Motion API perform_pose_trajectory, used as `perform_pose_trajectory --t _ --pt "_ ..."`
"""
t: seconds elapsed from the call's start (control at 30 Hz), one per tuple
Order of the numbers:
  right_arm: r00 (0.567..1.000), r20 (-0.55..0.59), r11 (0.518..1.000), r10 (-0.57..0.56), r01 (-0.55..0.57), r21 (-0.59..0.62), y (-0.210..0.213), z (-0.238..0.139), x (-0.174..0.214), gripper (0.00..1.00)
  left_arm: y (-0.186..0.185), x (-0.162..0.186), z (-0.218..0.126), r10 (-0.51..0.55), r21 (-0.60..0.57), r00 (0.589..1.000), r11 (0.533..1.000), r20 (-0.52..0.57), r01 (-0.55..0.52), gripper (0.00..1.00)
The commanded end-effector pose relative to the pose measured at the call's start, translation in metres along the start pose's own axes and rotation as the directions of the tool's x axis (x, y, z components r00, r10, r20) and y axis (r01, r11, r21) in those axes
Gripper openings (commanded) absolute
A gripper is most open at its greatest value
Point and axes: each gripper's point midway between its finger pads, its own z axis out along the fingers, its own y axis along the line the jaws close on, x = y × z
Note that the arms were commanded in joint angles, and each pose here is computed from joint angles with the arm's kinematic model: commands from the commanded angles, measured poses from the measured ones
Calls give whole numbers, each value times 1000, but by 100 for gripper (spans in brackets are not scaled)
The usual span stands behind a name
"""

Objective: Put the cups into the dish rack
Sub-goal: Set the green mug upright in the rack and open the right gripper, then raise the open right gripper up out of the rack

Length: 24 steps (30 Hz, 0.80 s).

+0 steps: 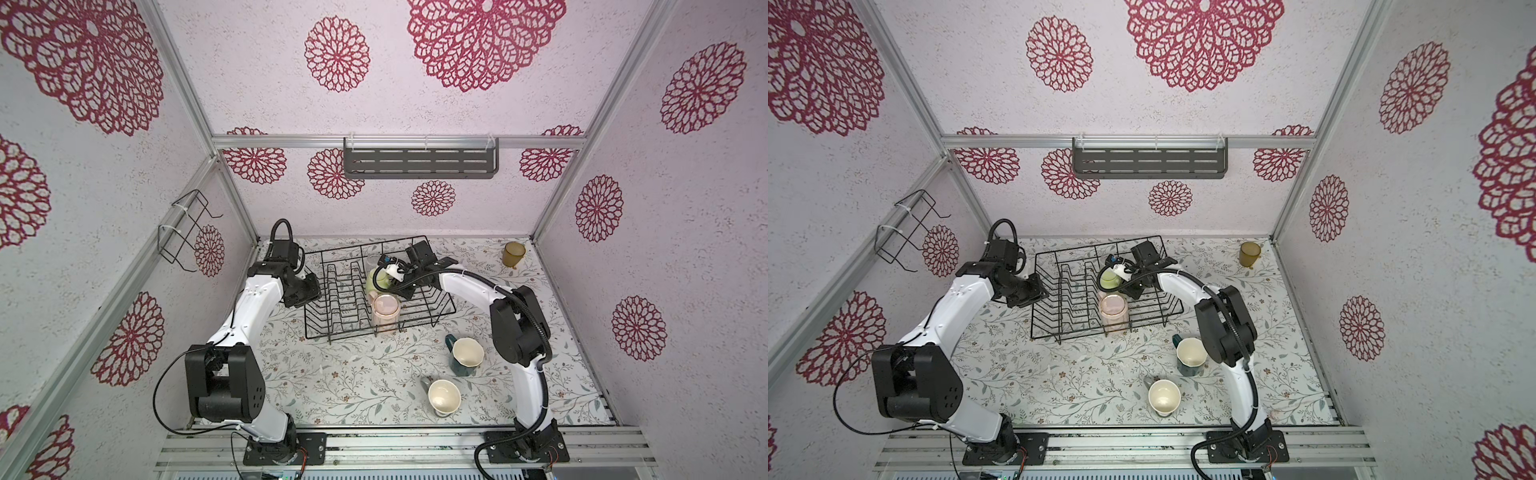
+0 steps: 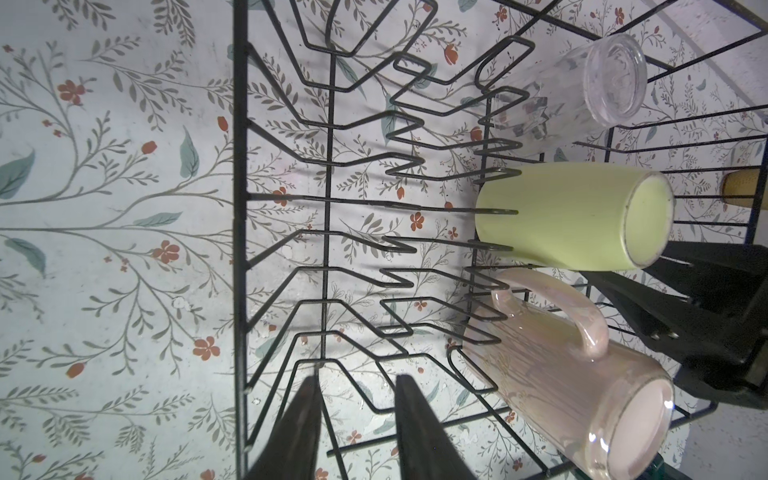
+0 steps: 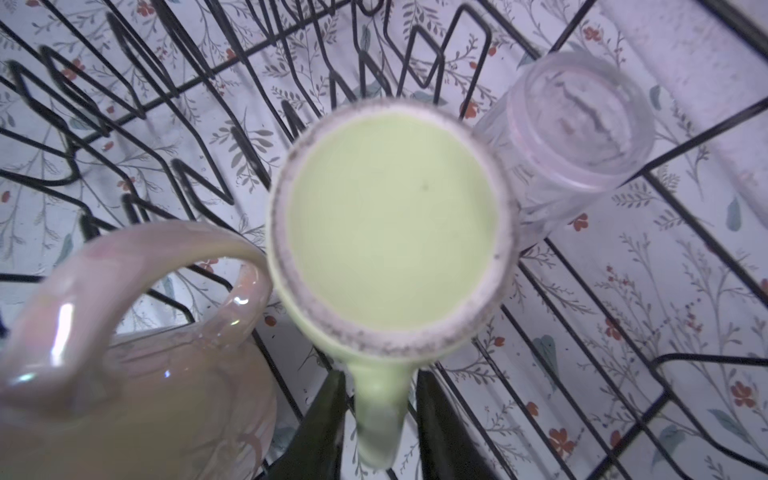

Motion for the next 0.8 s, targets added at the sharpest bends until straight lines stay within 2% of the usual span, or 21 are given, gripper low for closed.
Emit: perform_pose_trajectory --t 0.0,0.17,0.23,0.37,0.6,0.77 --pt "998 5 998 -59 59 -5 7 -24 -12 34 -10 1 -8 18 35 999 999 29 -19 34" --pt "997 -24 997 -78 78 -5 5 -33 -6 35 -9 4 -7 16 32 1000 999 22 -16 34" --pt "996 -16 996 -88 87 -21 8 -41 -9 48 -10 4 -7 15 38 1000 999 22 -16 35" --pt "991 8 990 -130 130 -50 13 -53 -14 48 -10 6 -5 12 33 1000 999 18 -13 35" --pt "993 20 994 -112 112 2 -10 -70 -14 36 -5 14 -1 11 16 1000 1000 0 -11 35" --pt "993 20 991 -114 112 68 -29 -65 -15 20 -5 16 1 6 17 1000 1000 -6 -6 34"
